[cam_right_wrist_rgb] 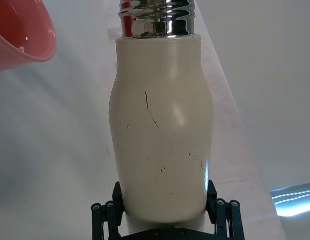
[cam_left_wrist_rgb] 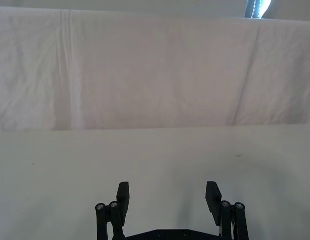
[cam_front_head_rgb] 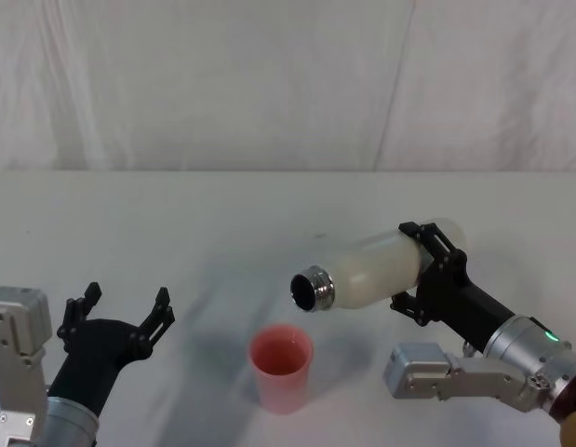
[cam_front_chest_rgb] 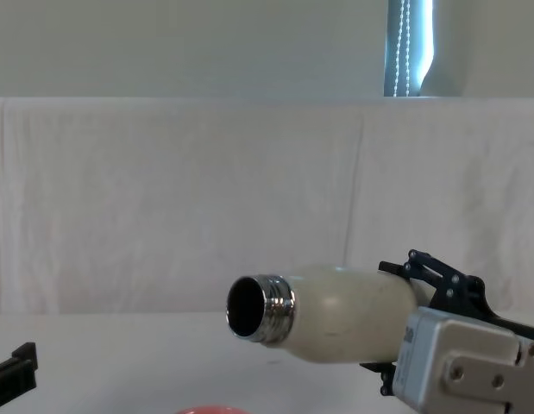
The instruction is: Grasp the thermos with one hand and pour water into the cup lid.
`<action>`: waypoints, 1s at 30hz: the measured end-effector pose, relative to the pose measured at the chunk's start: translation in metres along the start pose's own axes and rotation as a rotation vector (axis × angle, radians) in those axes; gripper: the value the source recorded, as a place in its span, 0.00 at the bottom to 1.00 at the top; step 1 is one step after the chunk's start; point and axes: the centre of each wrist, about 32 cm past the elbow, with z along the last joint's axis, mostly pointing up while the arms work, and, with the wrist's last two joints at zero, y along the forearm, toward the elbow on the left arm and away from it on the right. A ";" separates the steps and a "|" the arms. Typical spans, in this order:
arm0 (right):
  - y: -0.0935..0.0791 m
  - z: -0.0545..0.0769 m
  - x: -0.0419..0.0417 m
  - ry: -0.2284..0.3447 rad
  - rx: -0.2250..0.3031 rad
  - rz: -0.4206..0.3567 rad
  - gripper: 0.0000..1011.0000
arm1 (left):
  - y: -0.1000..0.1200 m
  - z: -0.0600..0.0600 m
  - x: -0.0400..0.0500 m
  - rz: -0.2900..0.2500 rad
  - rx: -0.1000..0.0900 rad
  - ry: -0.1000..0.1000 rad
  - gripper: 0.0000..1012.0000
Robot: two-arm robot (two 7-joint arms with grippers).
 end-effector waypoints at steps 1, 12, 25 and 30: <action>0.000 0.000 0.0001 -0.003 0.000 0.000 0.95 | 0.000 0.000 0.0000 0.000 0.000 0.000 0.99; 0.000 0.001 0.0003 -0.053 0.000 0.007 0.95 | 0.000 0.000 0.0000 0.000 0.000 0.000 0.99; 0.001 0.002 -0.0009 -0.102 -0.002 0.013 0.95 | 0.000 0.000 0.0000 0.000 0.000 0.000 0.99; 0.002 0.002 -0.0021 -0.121 -0.002 0.017 0.95 | 0.000 0.000 0.0000 0.000 0.000 0.000 0.99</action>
